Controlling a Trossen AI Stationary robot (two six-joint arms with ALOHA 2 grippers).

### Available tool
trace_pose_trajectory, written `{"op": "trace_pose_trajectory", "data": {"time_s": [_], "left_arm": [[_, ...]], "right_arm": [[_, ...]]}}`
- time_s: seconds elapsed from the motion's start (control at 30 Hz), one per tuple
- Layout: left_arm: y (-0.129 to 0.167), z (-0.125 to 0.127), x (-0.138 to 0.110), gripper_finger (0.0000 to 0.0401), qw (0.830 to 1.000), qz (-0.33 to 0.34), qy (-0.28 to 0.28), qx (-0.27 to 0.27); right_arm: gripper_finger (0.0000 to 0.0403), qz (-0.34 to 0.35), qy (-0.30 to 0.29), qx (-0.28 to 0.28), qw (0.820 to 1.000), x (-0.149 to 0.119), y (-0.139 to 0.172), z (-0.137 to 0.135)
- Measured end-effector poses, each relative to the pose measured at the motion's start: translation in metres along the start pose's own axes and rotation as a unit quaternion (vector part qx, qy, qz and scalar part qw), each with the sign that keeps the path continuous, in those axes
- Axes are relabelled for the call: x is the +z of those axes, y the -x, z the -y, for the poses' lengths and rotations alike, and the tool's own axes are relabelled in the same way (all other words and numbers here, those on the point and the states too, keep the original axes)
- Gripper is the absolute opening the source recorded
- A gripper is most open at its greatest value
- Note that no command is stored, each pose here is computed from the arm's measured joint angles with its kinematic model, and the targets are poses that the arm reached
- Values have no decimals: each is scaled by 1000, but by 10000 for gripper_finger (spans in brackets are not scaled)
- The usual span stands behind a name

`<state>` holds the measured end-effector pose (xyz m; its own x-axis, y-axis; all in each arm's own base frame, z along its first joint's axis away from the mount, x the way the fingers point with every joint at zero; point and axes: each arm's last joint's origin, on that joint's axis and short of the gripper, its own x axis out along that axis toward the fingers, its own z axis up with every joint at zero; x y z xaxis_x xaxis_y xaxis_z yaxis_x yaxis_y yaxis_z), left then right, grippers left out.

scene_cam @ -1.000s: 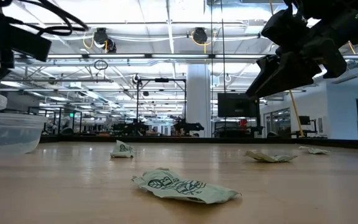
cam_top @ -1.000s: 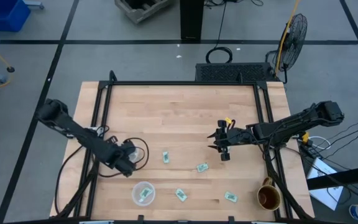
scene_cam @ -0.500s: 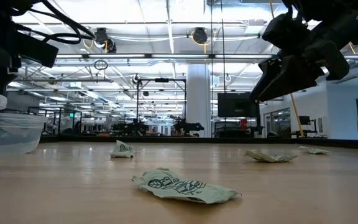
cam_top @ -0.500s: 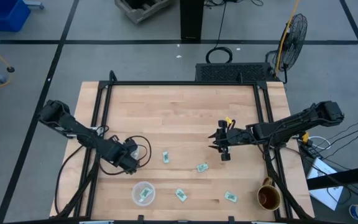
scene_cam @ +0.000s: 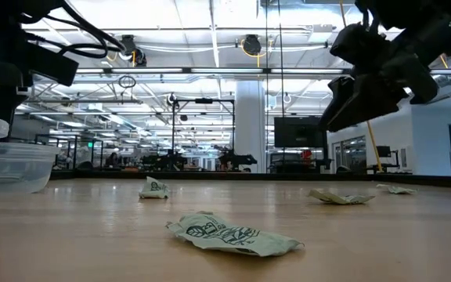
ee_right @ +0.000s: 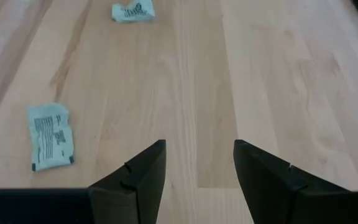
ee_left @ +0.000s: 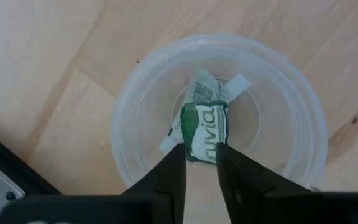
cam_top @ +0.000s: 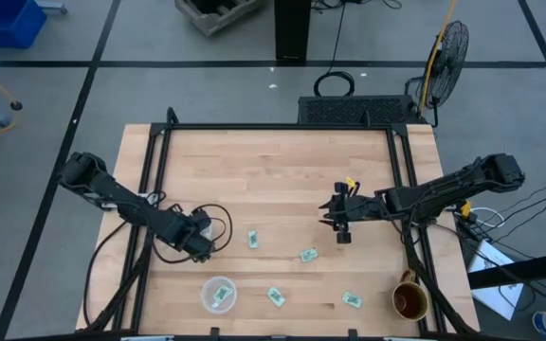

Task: Pick and place Stevia / Truvia into bins
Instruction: Put the stevia packet into the bottom container

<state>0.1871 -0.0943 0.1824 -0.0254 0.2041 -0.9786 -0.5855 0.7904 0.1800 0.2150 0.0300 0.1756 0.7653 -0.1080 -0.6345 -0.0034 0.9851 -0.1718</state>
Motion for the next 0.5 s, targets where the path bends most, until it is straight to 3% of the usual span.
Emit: {"op": "trace_pose_trajectory", "data": {"time_s": [0.23, 0.37, 0.5], "left_arm": [[1, 0, 0, 110, 998, -57, 4, -29], [2, -3, 4, 111, 992, -113, 29, -57], [6, -5, 15, 111, 991, -106, 38, -67]], "right_arm": [[183, -71, -37, -36, 996, -14, 1, 2], [183, -140, -94, -73, 983, -29, 4, 6], [183, -194, -147, -93, 966, -40, 8, 8]]}}
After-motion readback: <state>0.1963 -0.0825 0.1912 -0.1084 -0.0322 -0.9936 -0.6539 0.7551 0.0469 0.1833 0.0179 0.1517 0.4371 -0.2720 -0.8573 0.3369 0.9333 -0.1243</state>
